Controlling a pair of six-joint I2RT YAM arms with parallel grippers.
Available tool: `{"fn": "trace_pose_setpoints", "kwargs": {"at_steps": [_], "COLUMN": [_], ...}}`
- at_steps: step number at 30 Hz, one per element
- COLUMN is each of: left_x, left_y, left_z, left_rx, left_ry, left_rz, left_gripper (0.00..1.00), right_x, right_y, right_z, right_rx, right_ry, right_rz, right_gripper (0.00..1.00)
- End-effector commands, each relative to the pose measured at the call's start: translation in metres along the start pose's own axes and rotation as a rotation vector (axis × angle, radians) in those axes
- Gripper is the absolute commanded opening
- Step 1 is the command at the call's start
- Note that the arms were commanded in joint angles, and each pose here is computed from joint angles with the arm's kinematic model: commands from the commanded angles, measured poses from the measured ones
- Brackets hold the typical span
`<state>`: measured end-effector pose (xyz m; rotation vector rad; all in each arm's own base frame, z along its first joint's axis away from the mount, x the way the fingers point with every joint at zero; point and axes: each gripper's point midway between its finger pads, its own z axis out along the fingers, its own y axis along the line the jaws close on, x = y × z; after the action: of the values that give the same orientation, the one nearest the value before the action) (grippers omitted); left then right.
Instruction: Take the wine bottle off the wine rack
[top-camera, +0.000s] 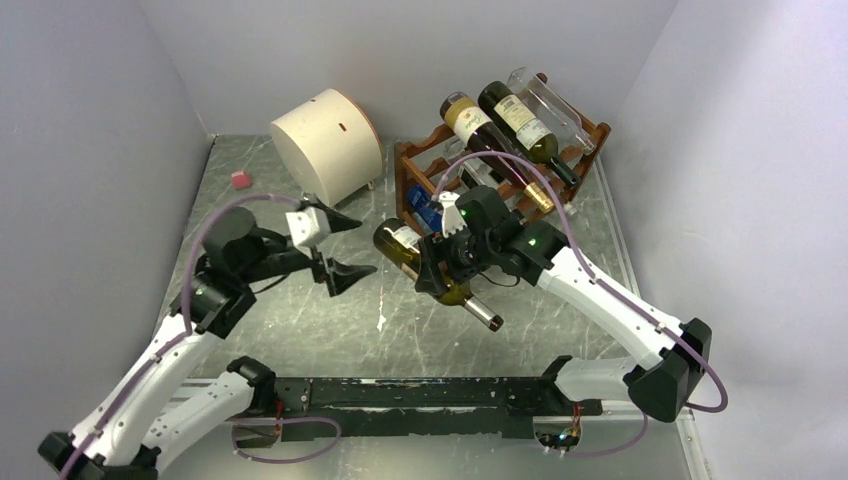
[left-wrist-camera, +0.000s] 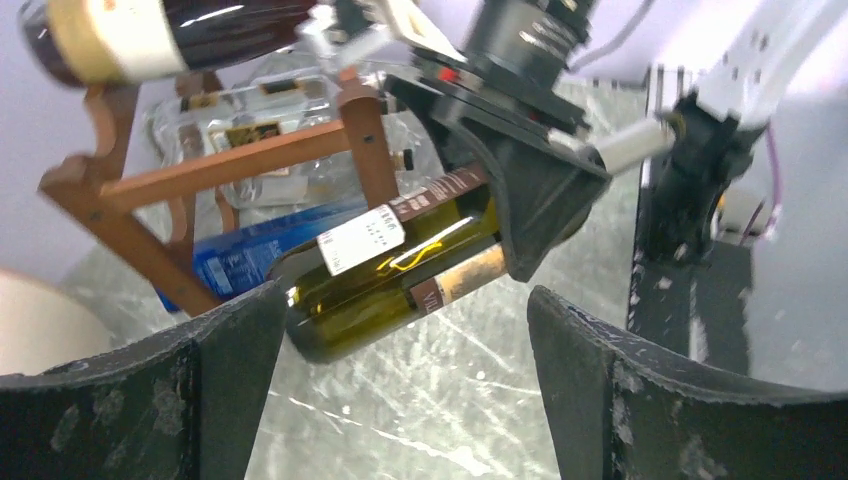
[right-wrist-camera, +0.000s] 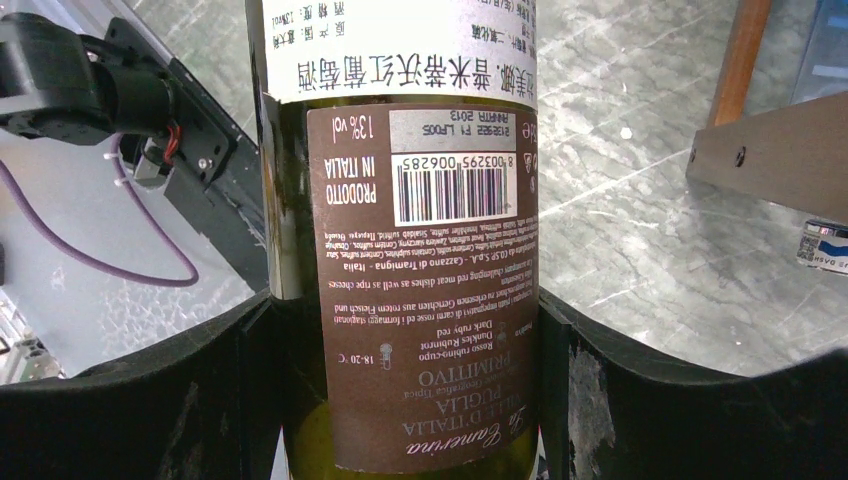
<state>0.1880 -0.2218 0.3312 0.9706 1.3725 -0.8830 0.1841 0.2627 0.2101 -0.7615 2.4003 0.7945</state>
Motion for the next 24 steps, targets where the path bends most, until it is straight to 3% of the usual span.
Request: {"fn": "trace_pose_setpoints", "kwargs": {"at_steps": [1,6,13,24], "left_x": [0.006,0.026,0.088,0.128], "left_y": [-0.009,-0.034,-0.041,-0.03], "left_z": [0.021,0.047,0.081,0.087], "left_rx": [0.051,0.144,0.127,0.097], "left_ry": [0.02,0.075,0.333,0.45], "left_rz": [0.35,0.548,0.799,0.898], "left_gripper": [0.93,0.93,0.93,0.93], "right_x": [-0.028,-0.02,-0.013,0.0], "right_y": [0.018,0.022,0.027,0.039], "right_z": [-0.02,-0.019,-0.014,-0.012], "right_rx": [-0.061,-0.082,-0.12,-0.211], "right_ry": [-0.123,-0.072,-0.024,0.033], "right_rz": [-0.026,-0.02,-0.016,-0.028], "right_gripper": [0.0,0.0,0.0,0.0]}}
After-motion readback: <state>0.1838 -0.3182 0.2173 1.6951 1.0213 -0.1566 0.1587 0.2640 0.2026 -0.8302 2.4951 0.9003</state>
